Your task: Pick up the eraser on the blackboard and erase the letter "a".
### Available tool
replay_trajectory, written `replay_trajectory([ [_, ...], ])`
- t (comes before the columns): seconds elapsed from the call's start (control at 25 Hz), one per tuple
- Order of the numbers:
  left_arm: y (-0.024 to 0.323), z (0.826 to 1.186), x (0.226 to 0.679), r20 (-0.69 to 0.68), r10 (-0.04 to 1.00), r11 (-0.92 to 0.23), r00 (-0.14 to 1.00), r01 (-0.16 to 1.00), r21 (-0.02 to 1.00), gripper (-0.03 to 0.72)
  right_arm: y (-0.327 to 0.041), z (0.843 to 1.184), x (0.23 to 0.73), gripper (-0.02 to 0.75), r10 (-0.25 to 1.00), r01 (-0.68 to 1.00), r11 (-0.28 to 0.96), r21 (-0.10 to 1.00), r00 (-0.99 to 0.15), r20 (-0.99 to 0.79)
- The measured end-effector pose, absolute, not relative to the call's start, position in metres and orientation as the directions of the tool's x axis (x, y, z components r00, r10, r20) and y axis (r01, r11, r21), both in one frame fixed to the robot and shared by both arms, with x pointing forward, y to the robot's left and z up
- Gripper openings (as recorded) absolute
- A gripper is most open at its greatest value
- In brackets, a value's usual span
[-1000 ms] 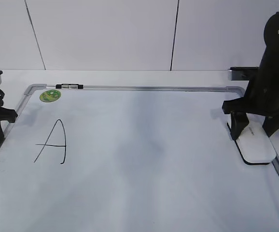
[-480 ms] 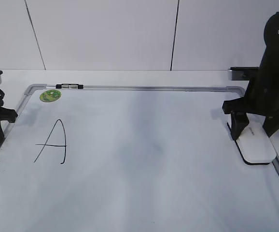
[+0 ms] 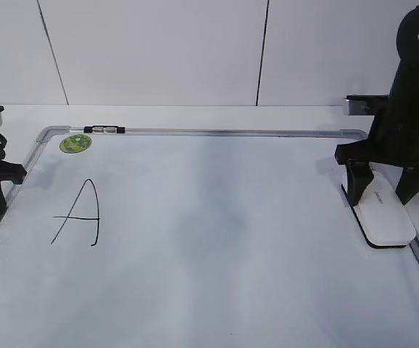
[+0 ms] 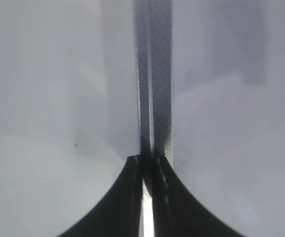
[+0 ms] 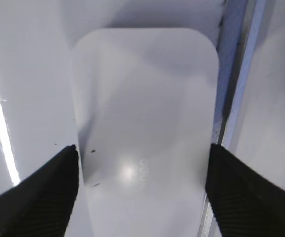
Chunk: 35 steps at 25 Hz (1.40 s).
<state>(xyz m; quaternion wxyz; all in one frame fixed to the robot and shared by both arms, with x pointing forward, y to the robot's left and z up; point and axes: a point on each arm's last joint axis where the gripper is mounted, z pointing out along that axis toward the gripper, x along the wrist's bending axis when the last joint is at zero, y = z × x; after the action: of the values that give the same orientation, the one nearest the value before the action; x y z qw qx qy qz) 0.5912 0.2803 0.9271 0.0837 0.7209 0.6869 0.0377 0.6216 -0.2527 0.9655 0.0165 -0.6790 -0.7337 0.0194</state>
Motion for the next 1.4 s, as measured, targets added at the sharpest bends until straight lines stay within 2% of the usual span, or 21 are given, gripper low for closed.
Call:
replay_trajectory([
  [0.24,0.280,0.927,0.591,-0.061,0.997,-0.042,0.053,0.984,0.172,0.014,-0.253,0.972,0.625,0.604,0.997,0.996,0.080,-0.033,-0.081,-0.010],
  [0.48,0.280,0.927,0.591,-0.061,0.997,-0.042,0.053,0.984,0.171,0.014,-0.250,0.999,0.642,0.597,0.997,0.994,0.077,0.076,-0.078,0.003],
  [0.84,0.280,0.927,0.591,-0.058,0.997,-0.045,0.055,0.984,0.171,0.014,-0.244,1.030,0.636,0.594,0.994,0.988,0.047,0.146,-0.061,0.089],
  [1.2,0.281,0.927,0.591,-0.052,0.997,-0.051,0.060,0.984,0.171,0.015,-0.241,1.119,0.593,0.594,0.979,0.936,0.013,0.352,-0.083,0.186],
  [1.4,0.281,0.927,0.591,-0.049,0.997,-0.053,0.062,0.984,0.171,0.033,-0.243,1.149,0.564,0.594,0.974,0.910,0.006,0.414,-0.100,0.204],
])
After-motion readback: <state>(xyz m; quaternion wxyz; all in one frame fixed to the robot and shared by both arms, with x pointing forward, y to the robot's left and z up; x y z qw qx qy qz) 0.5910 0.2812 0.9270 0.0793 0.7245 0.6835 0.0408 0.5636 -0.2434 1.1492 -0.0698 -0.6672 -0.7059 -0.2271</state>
